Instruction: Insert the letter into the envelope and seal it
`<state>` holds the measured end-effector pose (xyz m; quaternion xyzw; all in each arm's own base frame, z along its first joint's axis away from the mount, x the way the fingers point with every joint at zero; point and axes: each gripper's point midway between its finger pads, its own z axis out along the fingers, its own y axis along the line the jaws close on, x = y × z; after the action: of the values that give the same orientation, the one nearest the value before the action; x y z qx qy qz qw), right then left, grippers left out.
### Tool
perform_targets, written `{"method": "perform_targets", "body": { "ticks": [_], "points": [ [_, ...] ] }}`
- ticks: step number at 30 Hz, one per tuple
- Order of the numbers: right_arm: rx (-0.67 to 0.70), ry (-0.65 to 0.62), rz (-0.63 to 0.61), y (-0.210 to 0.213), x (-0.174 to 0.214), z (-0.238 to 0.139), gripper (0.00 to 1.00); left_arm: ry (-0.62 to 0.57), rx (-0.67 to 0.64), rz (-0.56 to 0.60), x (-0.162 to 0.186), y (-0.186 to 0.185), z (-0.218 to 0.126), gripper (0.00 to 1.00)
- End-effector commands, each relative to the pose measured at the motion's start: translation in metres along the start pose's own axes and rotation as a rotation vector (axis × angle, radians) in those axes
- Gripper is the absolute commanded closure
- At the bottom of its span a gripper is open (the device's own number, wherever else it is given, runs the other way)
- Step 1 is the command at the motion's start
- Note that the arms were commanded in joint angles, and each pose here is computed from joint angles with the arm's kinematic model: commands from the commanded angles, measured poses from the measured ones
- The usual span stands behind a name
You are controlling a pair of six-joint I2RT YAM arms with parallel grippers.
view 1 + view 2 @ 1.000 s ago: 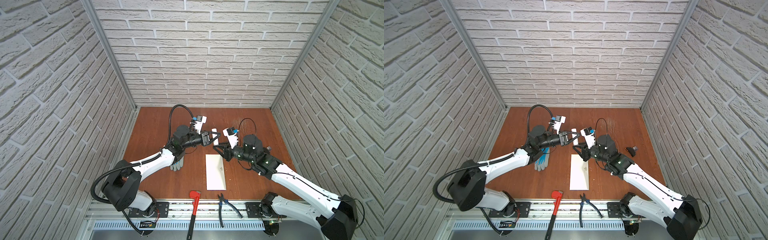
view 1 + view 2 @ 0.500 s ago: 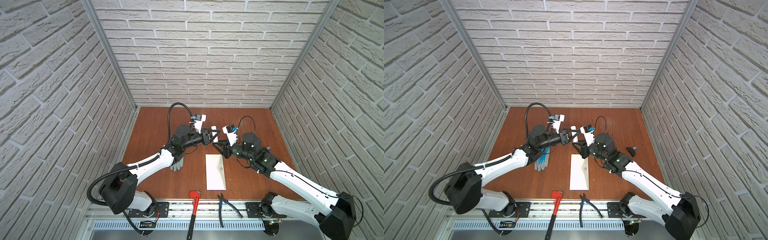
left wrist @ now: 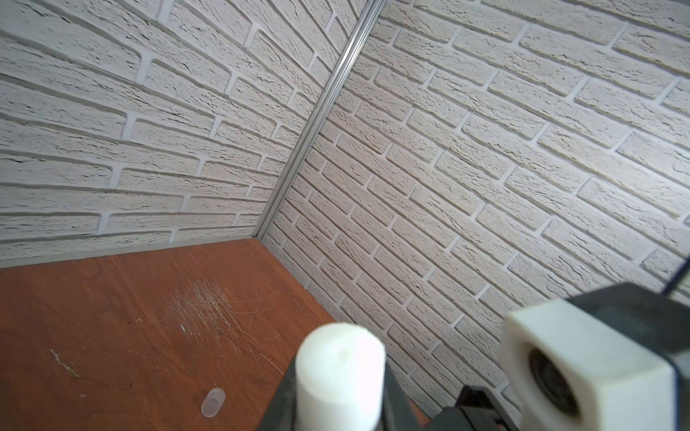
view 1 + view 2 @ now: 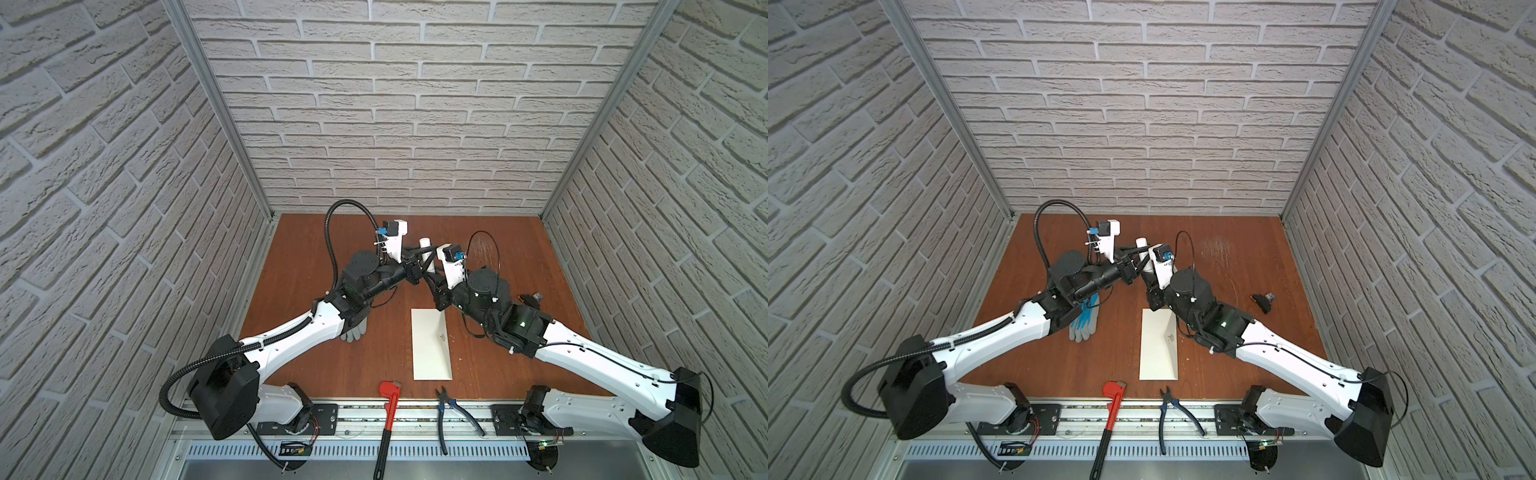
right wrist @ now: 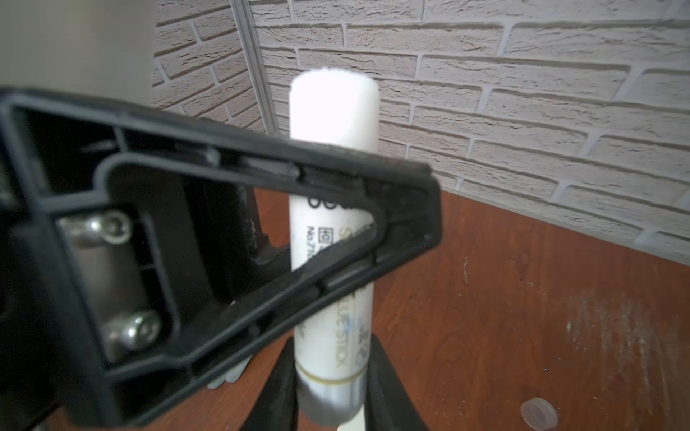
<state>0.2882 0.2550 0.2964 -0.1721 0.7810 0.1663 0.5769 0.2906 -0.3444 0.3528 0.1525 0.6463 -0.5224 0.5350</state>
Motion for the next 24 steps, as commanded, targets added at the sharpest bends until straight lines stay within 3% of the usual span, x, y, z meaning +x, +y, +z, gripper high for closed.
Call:
{"method": "perform_targets", "body": {
  "ticks": [1,4,8,12,15,24],
  "points": [
    [0.026,-0.239,0.024,0.016,-0.070,-0.019,0.94,-0.040,-0.057,0.035,-0.004,0.009,0.009,1.00],
    [0.054,-0.239,-0.011,0.024,-0.067,-0.017,0.91,-0.065,-0.072,0.035,-0.008,0.011,0.012,1.00],
    [0.021,-0.207,-0.042,0.031,-0.052,-0.015,0.76,-0.100,-0.071,0.039,-0.019,0.012,0.010,1.00],
    [0.025,-0.175,-0.049,0.023,-0.033,-0.021,0.55,-0.103,-0.039,0.045,-0.035,0.013,0.000,1.00],
    [-0.025,-0.155,-0.084,0.022,-0.023,-0.030,0.46,-0.099,0.016,0.067,-0.048,0.010,-0.012,1.00],
    [-0.330,-0.116,-0.063,0.032,-0.015,-0.047,0.44,-0.059,0.295,0.132,-0.057,-0.029,-0.048,1.00]
  ]
}}
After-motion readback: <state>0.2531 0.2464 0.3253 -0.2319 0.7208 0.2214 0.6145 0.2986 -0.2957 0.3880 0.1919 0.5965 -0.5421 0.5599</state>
